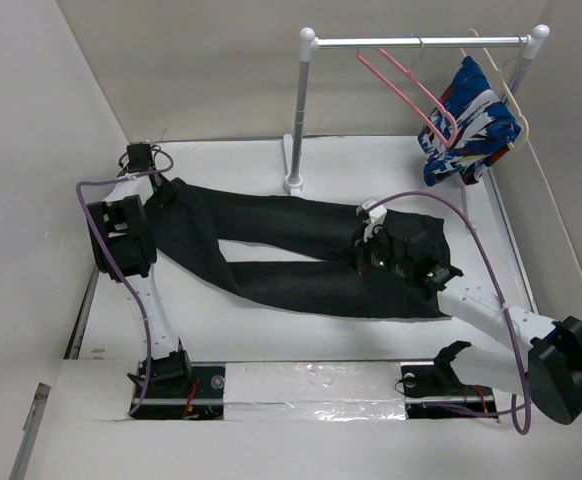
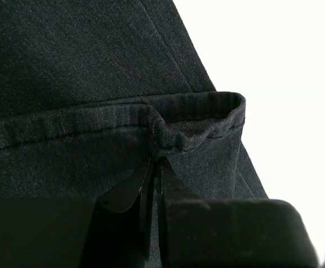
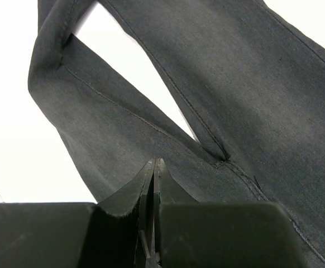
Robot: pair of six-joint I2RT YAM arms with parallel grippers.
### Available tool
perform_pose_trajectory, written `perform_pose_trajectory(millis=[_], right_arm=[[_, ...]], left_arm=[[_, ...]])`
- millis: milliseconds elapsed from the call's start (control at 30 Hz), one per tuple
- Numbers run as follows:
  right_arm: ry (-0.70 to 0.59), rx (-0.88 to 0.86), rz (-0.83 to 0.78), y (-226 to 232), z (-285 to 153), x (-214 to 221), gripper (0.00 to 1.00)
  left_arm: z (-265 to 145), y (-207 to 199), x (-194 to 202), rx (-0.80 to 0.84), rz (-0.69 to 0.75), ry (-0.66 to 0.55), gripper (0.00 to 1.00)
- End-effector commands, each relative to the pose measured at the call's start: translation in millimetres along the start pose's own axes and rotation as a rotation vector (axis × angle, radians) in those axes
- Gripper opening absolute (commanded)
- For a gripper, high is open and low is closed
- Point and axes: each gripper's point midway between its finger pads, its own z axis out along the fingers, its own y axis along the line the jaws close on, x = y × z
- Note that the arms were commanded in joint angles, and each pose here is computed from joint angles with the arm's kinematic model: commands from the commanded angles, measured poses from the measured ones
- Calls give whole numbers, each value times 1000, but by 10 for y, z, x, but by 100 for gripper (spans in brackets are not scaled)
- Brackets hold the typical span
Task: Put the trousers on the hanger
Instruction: Flatten out the trousers at the center of the board.
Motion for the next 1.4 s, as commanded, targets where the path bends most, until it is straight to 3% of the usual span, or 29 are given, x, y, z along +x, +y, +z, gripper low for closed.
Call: perform_pose_trajectory(millis=[0, 333, 533, 600, 733, 800, 933, 967, 1100, 1167, 1367], right_arm=[[-81, -31, -46, 77, 12, -226, 5], [-74, -21, -49, 75, 23, -205, 5], [-83, 49, -51, -31, -36, -228, 6], [-87, 119, -44, -149, -66, -227, 10], [-62, 319, 38, -582, -185, -135, 23], [-65, 498, 112, -985, -365, -43, 36], [-115, 647, 252, -1445, -724, 62, 55], [-134, 666, 287, -1510, -794, 78, 66], [-186, 787, 405, -1876, -1157, 226, 90], [-202, 867, 483, -2099, -1367, 354, 92], [-200, 976, 699, -2517, -1840, 827, 96]], left_arm=[[-7, 23, -85, -14, 3, -27, 0], [-326, -83, -196, 20, -1, -61, 0], [-954, -102, -378, 27, 7, -136, 0], [-1300, -65, -508, 24, -1, -211, 0], [-1848, 104, -463, 5, 7, -307, 0], [-2286, 170, -550, 32, -21, -404, 0], [-2840, 378, -383, 88, -69, -535, 0], [-3164, 373, -391, 130, -77, -610, 0], [-3904, 551, -325, 147, -114, -772, 0], [-4348, 653, -274, 178, -150, -885, 0], [-5025, 781, 16, 304, -203, -1011, 0]])
